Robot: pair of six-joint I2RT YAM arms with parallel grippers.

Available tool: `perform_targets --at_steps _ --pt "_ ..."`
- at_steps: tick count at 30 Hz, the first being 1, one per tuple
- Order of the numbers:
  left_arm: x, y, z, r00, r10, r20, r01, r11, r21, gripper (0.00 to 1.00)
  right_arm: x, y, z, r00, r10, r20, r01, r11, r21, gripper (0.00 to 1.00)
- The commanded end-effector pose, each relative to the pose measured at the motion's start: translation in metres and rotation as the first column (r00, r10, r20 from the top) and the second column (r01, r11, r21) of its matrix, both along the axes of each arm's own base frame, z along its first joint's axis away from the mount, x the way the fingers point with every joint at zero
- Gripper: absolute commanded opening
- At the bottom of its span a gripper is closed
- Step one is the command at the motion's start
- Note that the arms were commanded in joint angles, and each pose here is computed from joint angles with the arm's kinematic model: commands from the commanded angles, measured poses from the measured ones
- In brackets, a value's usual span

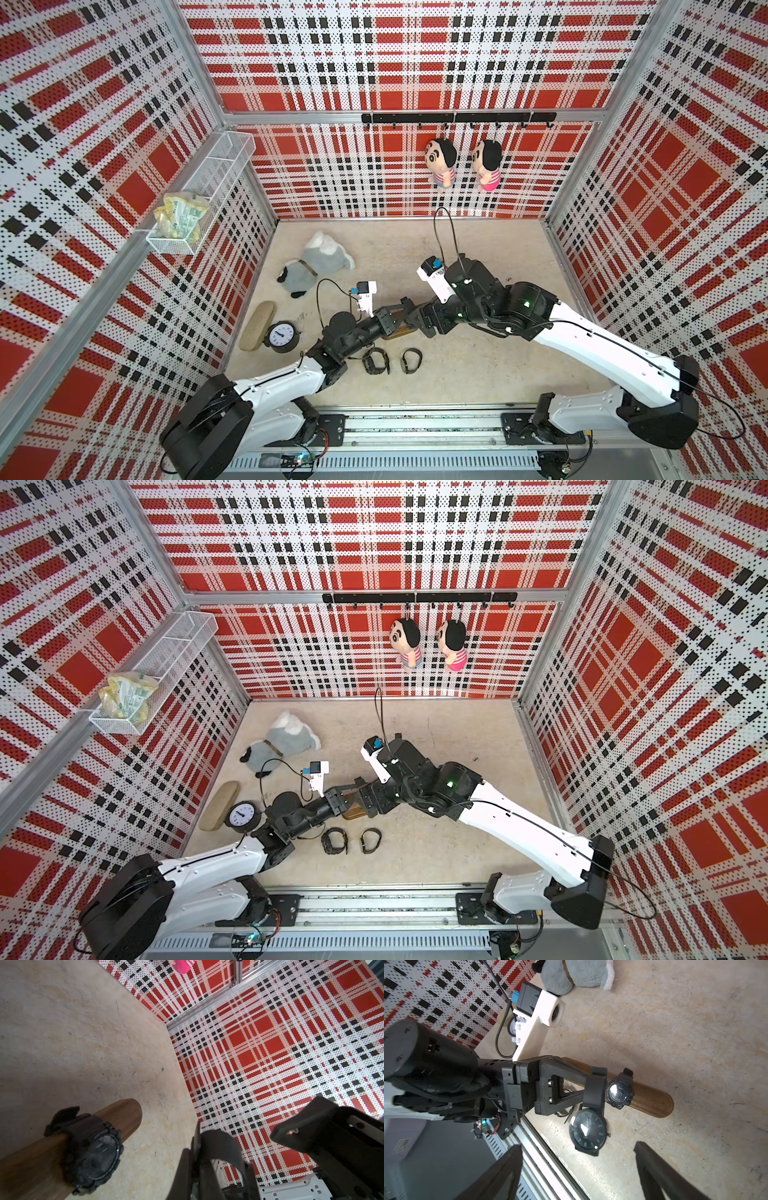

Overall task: Place watch on stand
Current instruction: Pick up the watch at the center of the board.

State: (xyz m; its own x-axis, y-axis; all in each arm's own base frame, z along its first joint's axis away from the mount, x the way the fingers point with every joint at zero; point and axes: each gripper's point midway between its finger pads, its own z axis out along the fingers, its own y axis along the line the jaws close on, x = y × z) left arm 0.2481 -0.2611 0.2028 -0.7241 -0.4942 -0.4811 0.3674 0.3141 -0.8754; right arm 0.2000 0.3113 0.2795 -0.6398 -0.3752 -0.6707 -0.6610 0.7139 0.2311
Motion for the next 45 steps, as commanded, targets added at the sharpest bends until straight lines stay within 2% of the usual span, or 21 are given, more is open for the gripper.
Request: perform_targets --at_steps 1,14,23,45 --pt "0.004 -0.001 0.011 0.999 0.015 0.037 -0.015 1.0 0.016 0.0 0.006 -0.013 -0.012 0.998 -0.049 0.032 0.053 0.99 -0.128 0.88" --pt "0.002 -0.001 0.009 0.999 0.013 0.035 -0.014 1.0 0.024 0.0 0.008 0.004 -0.035 1.0 -0.021 -0.012 0.018 0.986 -0.164 0.81" --pt "0.0 0.001 0.009 0.999 0.013 0.04 -0.014 1.0 0.023 0.0 0.011 0.012 -0.054 0.999 -0.007 -0.04 -0.001 0.979 -0.202 0.81" --pt "-0.001 0.002 0.006 0.999 0.017 0.037 -0.018 0.999 0.026 0.0 0.015 0.017 -0.056 0.999 -0.015 -0.043 0.006 0.976 -0.217 0.68"
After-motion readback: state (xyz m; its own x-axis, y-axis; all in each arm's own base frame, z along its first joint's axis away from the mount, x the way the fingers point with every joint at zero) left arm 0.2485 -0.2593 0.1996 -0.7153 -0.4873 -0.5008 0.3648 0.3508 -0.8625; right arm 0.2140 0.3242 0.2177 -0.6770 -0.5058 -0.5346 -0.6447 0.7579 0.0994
